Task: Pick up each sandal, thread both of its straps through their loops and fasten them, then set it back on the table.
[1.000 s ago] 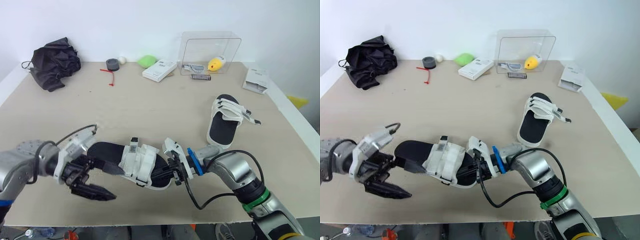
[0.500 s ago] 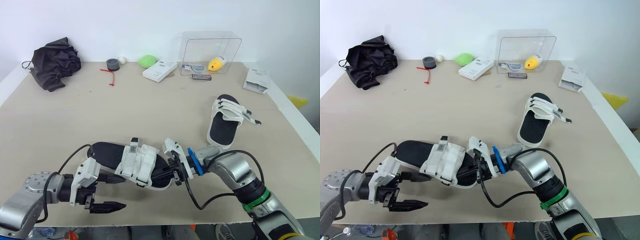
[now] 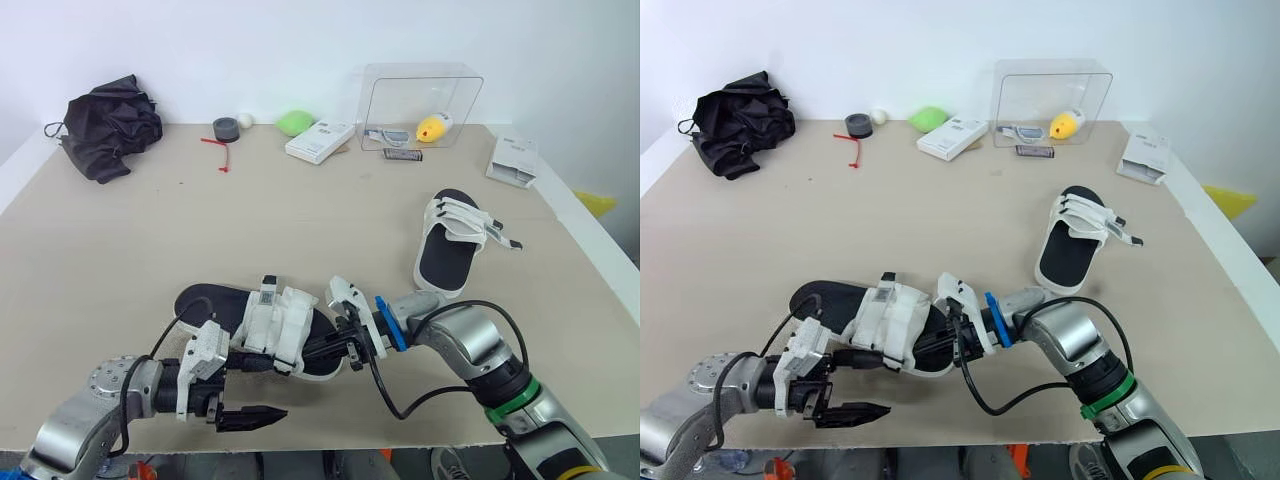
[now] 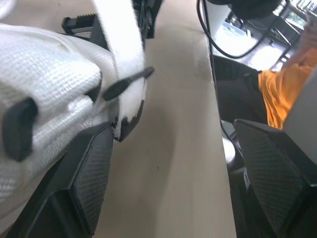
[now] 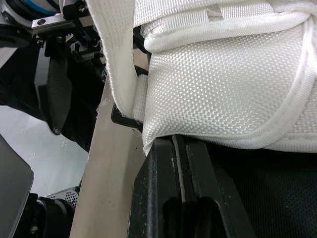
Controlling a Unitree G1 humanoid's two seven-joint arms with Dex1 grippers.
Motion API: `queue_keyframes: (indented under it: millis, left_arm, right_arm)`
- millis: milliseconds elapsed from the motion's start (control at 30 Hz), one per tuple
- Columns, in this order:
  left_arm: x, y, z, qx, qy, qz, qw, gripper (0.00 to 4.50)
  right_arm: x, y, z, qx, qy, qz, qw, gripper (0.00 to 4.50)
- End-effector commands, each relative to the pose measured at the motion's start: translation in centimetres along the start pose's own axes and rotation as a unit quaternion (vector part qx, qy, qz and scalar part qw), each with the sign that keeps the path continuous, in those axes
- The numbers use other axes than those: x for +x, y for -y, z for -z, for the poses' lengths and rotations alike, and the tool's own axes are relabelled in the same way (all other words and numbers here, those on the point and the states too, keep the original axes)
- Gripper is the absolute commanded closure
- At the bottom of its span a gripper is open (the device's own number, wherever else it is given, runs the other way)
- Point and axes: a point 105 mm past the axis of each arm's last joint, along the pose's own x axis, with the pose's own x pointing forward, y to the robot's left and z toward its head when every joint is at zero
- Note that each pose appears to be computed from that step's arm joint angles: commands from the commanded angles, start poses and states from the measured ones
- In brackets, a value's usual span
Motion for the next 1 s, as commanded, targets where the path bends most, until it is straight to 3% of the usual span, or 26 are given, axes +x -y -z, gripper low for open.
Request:
queue_keyframes:
  millis: [33,200,367,467,500,833,933,1000]
  left_arm:
    - [0.2,0.4,-0.7,0.007,0.009,0.011,1.000,0.56]
    - [0.4,0.0,-0.4,-0.025,0.007,0.013,1.000,0.56]
    - [0.3,0.0,-0.1,-0.045,-0.005,0.019,0.999,2.71]
    - [0.2,0.0,0.2,-0.052,-0.017,0.020,0.998,4.25]
    - [0.1,0.0,0.4,-0.055,-0.025,0.022,0.998,4.48]
    - [-0.8,0.7,2.0,-0.094,-0.090,0.042,0.991,4.48]
    - [-2.3,3.3,0.8,-0.189,-0.100,0.112,0.971,4.48]
    - [-3.7,5.2,0.5,-0.209,-0.142,0.158,0.955,4.48]
  right_arm:
    - [0.5,-0.4,0.7,0.013,-0.009,-0.009,1.000,4.50]
    - [0.5,-0.4,0.7,0.011,-0.010,-0.009,1.000,4.50]
    - [0.4,-0.4,0.7,0.012,-0.010,-0.008,1.000,4.50]
    - [0.4,-0.4,0.7,0.012,-0.010,-0.007,1.000,4.50]
    - [0.4,-0.4,0.7,0.012,-0.010,-0.007,1.000,4.50]
    - [0.4,-0.5,0.7,0.011,-0.009,-0.007,1.000,4.50]
    - [0.4,-0.4,0.7,0.010,-0.010,-0.008,1.000,4.50]
    - [0.4,-0.4,0.8,0.010,-0.011,-0.008,1.000,4.50]
